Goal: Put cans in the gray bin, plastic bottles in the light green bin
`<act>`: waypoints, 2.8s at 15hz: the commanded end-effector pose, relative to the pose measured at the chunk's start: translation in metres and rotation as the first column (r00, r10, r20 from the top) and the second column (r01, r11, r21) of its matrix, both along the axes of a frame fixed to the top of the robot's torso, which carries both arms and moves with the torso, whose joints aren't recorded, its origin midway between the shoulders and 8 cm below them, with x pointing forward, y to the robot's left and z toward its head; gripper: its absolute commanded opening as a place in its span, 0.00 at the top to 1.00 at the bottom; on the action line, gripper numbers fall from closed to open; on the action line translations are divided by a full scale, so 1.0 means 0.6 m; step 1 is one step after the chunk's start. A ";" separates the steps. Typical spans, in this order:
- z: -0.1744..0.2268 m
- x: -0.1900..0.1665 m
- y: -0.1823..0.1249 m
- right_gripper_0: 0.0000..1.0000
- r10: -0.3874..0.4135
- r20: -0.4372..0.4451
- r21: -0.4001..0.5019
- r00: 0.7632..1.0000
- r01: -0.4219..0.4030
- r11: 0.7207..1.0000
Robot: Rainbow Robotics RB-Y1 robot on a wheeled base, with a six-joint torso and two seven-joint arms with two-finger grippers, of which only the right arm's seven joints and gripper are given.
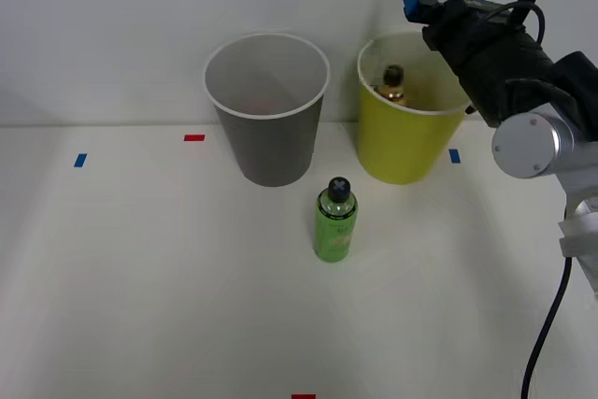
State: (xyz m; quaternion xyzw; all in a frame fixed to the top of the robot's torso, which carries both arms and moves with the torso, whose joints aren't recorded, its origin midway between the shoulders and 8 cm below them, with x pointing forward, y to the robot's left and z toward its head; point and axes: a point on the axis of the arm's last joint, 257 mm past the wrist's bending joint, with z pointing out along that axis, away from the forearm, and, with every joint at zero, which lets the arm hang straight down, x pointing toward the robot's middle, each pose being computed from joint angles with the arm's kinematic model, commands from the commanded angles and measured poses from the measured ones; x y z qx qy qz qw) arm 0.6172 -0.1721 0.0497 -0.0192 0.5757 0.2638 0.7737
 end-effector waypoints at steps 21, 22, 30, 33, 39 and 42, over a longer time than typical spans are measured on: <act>-0.164 -0.277 -0.225 0.04 -0.349 0.111 -0.022 0.930 0.353 0.935; -0.178 -0.287 -0.230 0.04 -0.363 0.107 -0.044 0.926 0.369 0.928; -0.332 -0.384 -0.231 0.04 -0.422 -0.035 -0.142 0.906 0.414 0.899; -0.382 -0.417 -0.228 0.04 -0.452 -0.123 -0.099 0.884 0.442 0.892; -0.438 -0.467 -0.174 0.04 -0.431 -0.220 -0.040 0.875 0.433 0.901; -0.438 -0.487 -0.150 0.04 -0.451 -0.185 -0.093 0.873 0.441 0.892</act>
